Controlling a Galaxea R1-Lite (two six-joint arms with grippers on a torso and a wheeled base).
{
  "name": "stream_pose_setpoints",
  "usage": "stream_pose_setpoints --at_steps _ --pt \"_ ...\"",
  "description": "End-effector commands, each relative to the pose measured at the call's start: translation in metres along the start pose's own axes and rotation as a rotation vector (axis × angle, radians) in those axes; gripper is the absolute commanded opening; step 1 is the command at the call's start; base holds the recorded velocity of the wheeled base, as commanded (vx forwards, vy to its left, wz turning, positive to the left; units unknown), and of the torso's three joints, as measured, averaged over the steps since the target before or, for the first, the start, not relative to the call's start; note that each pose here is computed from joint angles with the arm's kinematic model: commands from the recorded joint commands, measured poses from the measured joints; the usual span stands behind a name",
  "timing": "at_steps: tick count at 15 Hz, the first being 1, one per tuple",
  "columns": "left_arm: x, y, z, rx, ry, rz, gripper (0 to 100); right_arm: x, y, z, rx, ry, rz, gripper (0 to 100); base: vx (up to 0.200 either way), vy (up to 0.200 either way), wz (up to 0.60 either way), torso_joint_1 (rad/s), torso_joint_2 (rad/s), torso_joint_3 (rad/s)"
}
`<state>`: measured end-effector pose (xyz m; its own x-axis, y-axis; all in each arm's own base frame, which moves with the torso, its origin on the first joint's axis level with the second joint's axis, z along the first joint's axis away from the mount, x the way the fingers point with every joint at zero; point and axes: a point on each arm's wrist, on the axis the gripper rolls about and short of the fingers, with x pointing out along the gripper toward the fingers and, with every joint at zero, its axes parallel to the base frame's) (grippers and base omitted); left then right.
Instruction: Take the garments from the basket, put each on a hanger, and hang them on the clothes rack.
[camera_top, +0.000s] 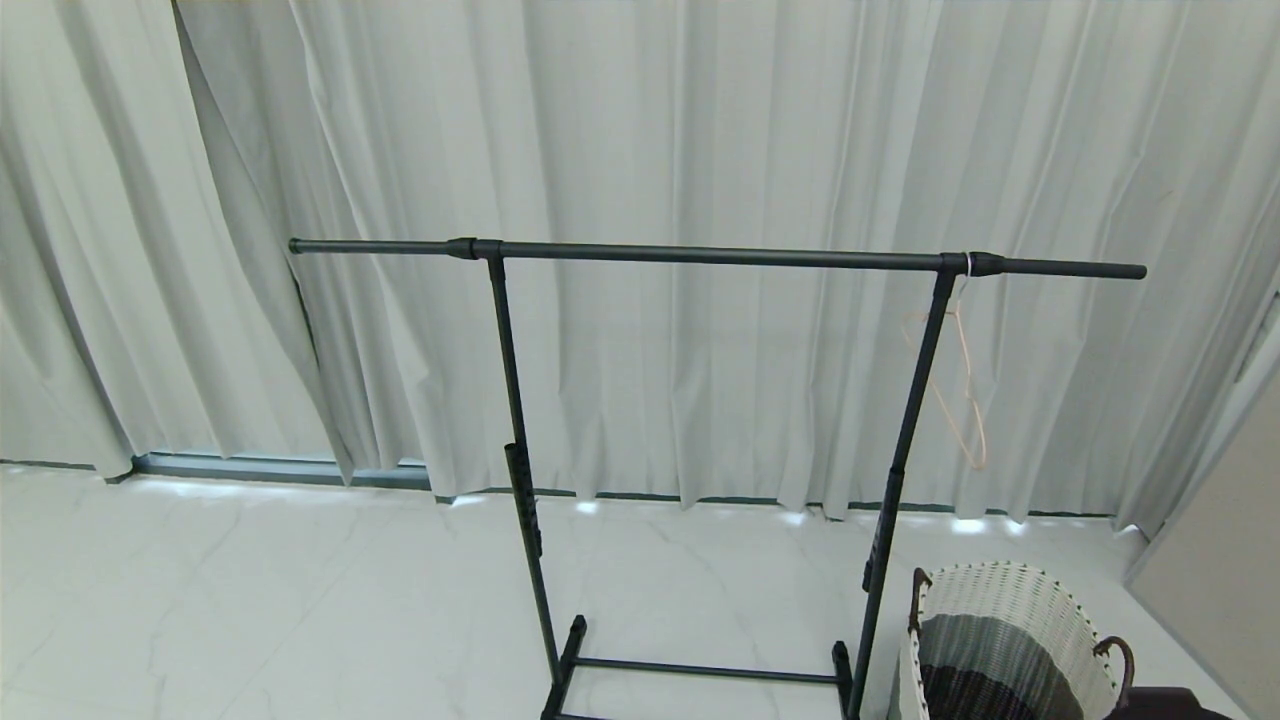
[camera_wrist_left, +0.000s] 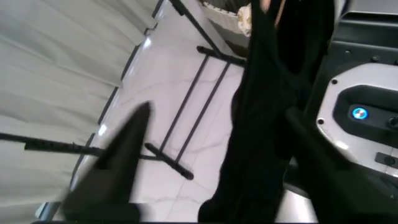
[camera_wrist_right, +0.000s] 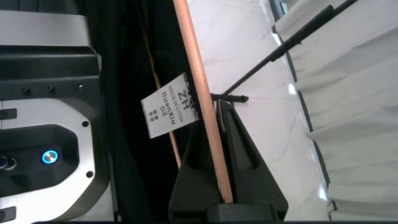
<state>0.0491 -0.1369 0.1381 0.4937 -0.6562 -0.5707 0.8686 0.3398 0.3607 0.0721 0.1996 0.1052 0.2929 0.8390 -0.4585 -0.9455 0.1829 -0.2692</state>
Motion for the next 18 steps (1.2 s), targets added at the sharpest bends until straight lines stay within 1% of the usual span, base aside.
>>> stream_pose_setpoints --at_steps 1,3,4,5,6,8,10,11,13,15,18 --pt "-0.002 0.003 -0.001 -0.011 -0.005 0.016 100 -0.005 -0.008 0.0 0.016 -0.011 -0.039 0 0.0 0.0 0.0 0.0 0.0 0.0" --pt "-0.005 0.005 -0.008 -0.023 0.004 0.041 100 -0.011 -0.019 -0.001 0.038 -0.018 -0.092 0 0.0 0.0 0.0 0.0 0.0 0.0" --pt "-0.009 0.007 -0.014 -0.036 0.011 0.067 100 -0.014 -0.024 -0.001 0.045 -0.021 -0.116 0 0.0 0.0 0.0 0.0 0.0 0.0" --pt "-0.013 0.009 -0.026 -0.053 0.03 0.107 100 -0.017 -0.029 -0.003 0.049 -0.022 -0.145 0 0.0 0.0 0.0 0.0 0.0 0.0" --pt "-0.019 0.013 -0.04 -0.084 0.051 0.163 100 -0.021 -0.034 -0.005 0.058 -0.021 -0.17 0 0.0 0.0 0.0 0.0 0.0 0.0" --pt "-0.027 0.019 -0.061 -0.155 0.084 0.26 100 -0.028 -0.036 -0.006 0.065 -0.031 -0.193 0 0.0 0.0 0.0 0.0 0.0 0.0" --pt "-0.033 0.022 -0.075 -0.214 0.119 0.342 100 -0.034 -0.037 -0.003 0.065 -0.056 -0.206 0 0.0 0.0 0.0 0.0 0.0 0.0" --pt "-0.034 0.022 -0.079 -0.227 0.129 0.358 100 -0.036 -0.037 -0.002 0.064 -0.066 -0.21 0 0.0 0.0 0.0 0.0 0.0 0.0" --pt "-0.033 0.023 -0.079 -0.233 0.143 0.366 100 -0.042 -0.036 -0.001 0.046 -0.083 -0.213 0 0.0 0.0 0.0 0.0 0.0 0.0" --pt "-0.03 0.023 -0.08 -0.232 0.164 0.356 100 -0.052 -0.032 -0.002 0.008 -0.105 -0.212 0 0.0 0.0 0.0 0.0 0.0 0.0" --pt "-0.027 0.024 -0.077 -0.227 0.165 0.327 100 -0.057 -0.025 0.003 -0.018 -0.142 -0.187 0 0.0 0.0 0.0 0.0 0.0 0.0"
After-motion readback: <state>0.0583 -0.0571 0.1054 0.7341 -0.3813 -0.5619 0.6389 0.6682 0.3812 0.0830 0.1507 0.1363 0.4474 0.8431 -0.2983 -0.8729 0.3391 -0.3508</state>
